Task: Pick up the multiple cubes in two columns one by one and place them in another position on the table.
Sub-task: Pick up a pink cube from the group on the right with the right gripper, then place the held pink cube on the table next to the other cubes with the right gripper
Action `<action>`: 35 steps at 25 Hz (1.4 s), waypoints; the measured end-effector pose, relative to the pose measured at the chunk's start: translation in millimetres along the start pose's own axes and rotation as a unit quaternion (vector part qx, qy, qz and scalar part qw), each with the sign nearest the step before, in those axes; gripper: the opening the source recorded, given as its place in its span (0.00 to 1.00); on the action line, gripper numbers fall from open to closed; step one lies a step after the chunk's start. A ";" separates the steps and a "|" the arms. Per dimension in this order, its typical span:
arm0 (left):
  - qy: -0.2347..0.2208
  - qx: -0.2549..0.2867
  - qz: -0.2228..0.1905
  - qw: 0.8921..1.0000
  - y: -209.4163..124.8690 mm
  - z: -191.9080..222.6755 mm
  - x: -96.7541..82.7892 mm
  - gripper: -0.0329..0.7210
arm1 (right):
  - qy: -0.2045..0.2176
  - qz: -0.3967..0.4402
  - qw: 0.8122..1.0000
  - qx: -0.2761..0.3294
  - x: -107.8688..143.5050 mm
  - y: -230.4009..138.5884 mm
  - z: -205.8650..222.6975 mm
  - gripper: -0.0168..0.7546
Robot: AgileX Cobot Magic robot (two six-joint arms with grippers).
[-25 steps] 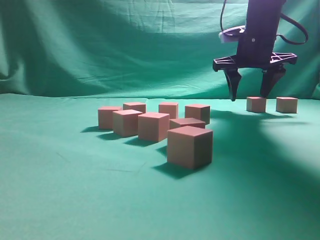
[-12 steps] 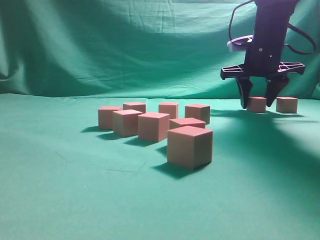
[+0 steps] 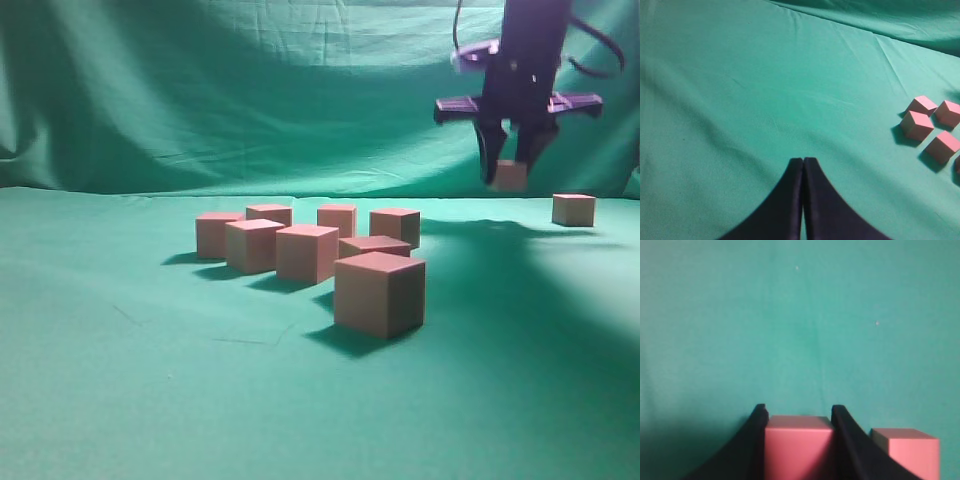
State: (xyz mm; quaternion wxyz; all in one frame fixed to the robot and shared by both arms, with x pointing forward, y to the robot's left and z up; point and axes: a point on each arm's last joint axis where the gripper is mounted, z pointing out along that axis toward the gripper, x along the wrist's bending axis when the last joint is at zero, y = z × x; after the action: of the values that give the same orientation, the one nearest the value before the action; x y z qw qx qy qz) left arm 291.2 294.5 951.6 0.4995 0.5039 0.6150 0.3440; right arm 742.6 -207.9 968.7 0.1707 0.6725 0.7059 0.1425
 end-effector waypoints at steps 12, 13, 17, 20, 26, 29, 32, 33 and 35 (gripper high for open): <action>0.000 0.000 0.000 1.000 0.0 0.0 0.0 0.04 | 0.049 -0.025 0.998 -0.036 18.7 12.9 -152.2 0.36; 0.000 0.000 0.000 1.000 0.0 0.0 0.0 0.04 | 0.054 -0.031 0.997 -0.042 21.6 11.7 -162.2 0.36; 0.000 0.000 0.000 1.000 0.0 0.0 0.0 0.04 | 0.074 -0.057 0.993 -0.067 36.1 -0.3 -204.9 0.36; 0.000 0.000 0.000 1.000 0.0 0.0 0.0 0.04 | 0.090 -0.079 0.989 -0.083 48.1 -16.3 -237.9 0.36; 0.000 0.000 0.000 1.000 0.0 0.0 0.0 0.04 | 0.110 -0.129 0.984 -0.056 68.3 -67.2 -265.9 0.36; 0.000 0.000 0.000 1.000 0.0 0.0 0.0 0.04 | 0.115 -0.160 0.980 -0.003 82.2 -100.2 -252.5 0.36; 0.000 0.000 0.000 1.000 0.0 0.0 0.0 0.04 | 0.121 -0.199 0.971 0.054 101.0 -135.3 -233.9 0.36; 0.000 0.000 0.000 1.000 0.0 0.0 0.0 0.04 | 0.120 -0.213 0.967 0.074 106.9 -147.3 -226.9 0.36; 0.000 0.000 0.000 1.000 0.0 0.0 0.0 0.04 | 0.123 -0.246 0.957 0.097 123.2 -170.3 -216.3 0.36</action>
State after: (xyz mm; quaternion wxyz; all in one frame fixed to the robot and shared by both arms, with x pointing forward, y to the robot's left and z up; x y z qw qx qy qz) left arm 291.2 294.5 951.6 0.4995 0.5039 0.6150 0.3440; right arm 491.0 -88.1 1084.2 0.0465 0.4688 0.8753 0.1091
